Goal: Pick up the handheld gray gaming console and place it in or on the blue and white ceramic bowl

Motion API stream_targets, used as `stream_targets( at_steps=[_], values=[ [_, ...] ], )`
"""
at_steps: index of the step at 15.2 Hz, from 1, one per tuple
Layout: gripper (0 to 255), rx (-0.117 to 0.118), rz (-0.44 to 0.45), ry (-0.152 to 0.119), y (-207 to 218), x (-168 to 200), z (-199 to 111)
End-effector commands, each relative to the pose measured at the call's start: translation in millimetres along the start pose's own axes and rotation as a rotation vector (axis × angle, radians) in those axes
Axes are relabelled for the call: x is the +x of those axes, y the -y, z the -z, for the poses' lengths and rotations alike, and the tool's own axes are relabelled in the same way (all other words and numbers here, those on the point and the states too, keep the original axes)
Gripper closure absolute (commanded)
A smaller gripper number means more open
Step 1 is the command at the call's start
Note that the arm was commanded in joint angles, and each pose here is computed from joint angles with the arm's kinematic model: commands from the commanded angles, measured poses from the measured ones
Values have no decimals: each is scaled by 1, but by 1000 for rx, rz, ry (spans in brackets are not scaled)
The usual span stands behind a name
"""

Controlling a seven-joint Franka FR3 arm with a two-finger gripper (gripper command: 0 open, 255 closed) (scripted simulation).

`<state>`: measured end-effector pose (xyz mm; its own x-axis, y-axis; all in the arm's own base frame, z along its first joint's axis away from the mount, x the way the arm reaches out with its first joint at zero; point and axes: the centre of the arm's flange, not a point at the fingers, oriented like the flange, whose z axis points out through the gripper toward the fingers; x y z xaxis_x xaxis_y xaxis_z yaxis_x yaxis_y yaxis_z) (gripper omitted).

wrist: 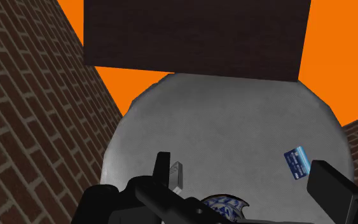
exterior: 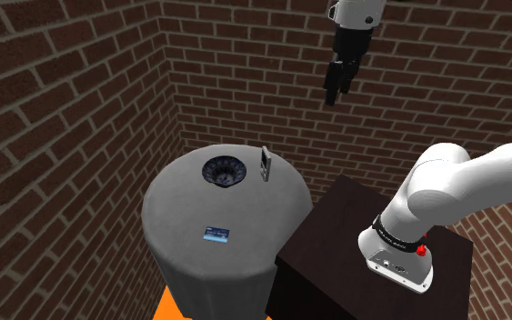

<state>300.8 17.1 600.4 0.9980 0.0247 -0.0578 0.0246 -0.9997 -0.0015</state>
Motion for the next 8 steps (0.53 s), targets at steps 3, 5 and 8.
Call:
stream_targets(
  at_steps=[3, 5, 8],
  values=[
    [0, 0, -7, -3, -2, 14, -22],
    [0, 0, -14, -6, -3, 28, -44],
    [0, 0, -25, -10, -6, 49, -77]
  ],
)
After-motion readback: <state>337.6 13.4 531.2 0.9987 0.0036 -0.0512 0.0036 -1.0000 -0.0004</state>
